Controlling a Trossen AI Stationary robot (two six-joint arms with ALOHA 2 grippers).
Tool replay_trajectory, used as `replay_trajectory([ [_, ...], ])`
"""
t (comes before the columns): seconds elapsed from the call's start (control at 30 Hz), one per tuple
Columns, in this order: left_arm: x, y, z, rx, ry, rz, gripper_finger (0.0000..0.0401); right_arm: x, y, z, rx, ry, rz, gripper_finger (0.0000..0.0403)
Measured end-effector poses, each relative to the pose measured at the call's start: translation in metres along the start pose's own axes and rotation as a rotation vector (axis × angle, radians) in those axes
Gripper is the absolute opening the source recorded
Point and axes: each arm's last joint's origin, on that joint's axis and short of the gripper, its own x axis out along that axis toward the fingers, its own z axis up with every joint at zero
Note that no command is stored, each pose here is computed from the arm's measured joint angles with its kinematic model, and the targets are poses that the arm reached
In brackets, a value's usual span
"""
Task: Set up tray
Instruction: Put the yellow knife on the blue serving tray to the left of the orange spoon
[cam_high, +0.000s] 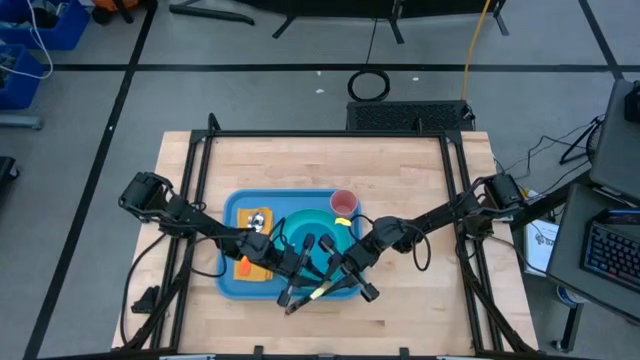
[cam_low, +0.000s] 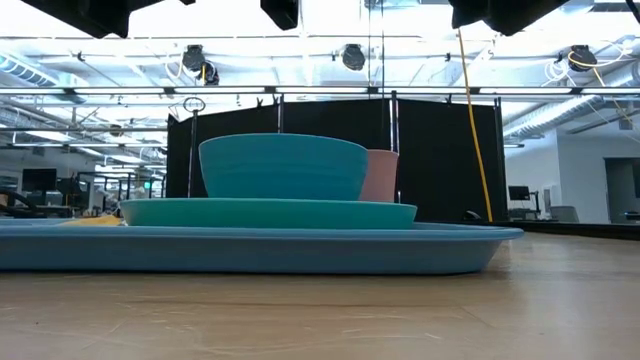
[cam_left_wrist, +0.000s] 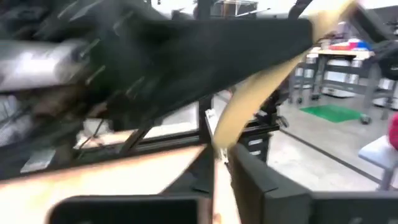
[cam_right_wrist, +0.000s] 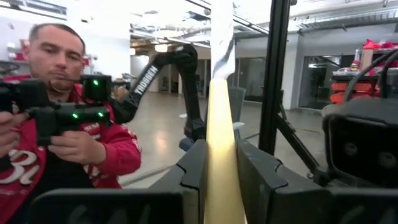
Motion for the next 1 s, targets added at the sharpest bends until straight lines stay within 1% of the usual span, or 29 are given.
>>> replay_trajectory([
  [0.07, 0.000, 0.002, 0.000, -0.008, 0.001, 0.013, 0.0018, 0.000, 0.000, 0.001, -0.009, -0.002, -0.004, 0.0049],
  [0.13, 0.000, 0.004, 0.001, -0.009, -0.012, 0.031, 0.0009, 0.000, 0.000, -0.002, -0.005, 0.013, -0.001, 0.0008],
  [0.17, 0.000, 0.004, 0.001, -0.009, -0.011, 0.031, 0.0005, 0.000, 0.000, -0.002, -0.002, 0.018, -0.002, 0.0001],
  [0.23, 0.000, 0.004, 0.001, -0.010, -0.010, 0.018, 0.0003, 0.000, 0.000, -0.002, -0.005, 0.011, -0.001, 0.0004],
  [0.33, 0.000, 0.004, 0.003, -0.017, -0.025, 0.003, 0.0013, 0.000, 0.000, -0.001, -0.013, 0.008, -0.002, 0.0004],
  [0.4, 0.000, 0.005, 0.001, -0.008, -0.011, 0.047, 0.0022, 0.001, 0.000, -0.002, -0.015, 0.014, -0.021, 0.0004],
  [0.43, 0.000, 0.006, 0.000, -0.025, 0.005, 0.077, 0.0025, 0.000, -0.001, -0.003, -0.010, 0.023, -0.032, 0.0004],
  [0.5, 0.000, 0.007, -0.004, -0.039, 0.038, 0.095, 0.0028, -0.001, -0.003, -0.004, 0.010, 0.035, -0.036, 0.0004],
  [0.57, 0.000, 0.006, -0.005, -0.024, 0.055, 0.079, 0.0029, -0.001, -0.003, -0.005, 0.015, 0.044, -0.038, 0.0003],
  [0.67, -0.001, 0.002, -0.007, -0.033, 0.077, 0.060, 0.0030, 0.000, 0.000, -0.005, 0.000, 0.049, -0.027, 0.0002],
  [0.77, -0.010, -0.007, 0.000, 0.012, 0.068, 0.047, 0.0030, 0.002, 0.004, -0.005, -0.006, 0.058, -0.018, 0.0002],
  [0.83, -0.017, -0.011, 0.004, 0.021, 0.060, 0.071, 0.0030, 0.002, 0.006, -0.008, -0.007, 0.087, -0.019, 0.0001],
  [0.9, -0.030, -0.018, 0.004, 0.025, 0.082, 0.093, 0.0030, 0.003, 0.007, -0.014, 0.009, 0.143, -0.058, 0.0001],
  [0.93, -0.036, -0.021, 0.007, 0.019, 0.073, 0.103, 0.0030, 0.002, 0.008, -0.016, 0.022, 0.184, -0.091, 0.0001],
  [1.0, -0.051, -0.028, 0.012, -0.010, 0.048, 0.126, 0.0030, 0.001, 0.011, -0.024, 0.059, 0.321, -0.162, 0.0001],
])
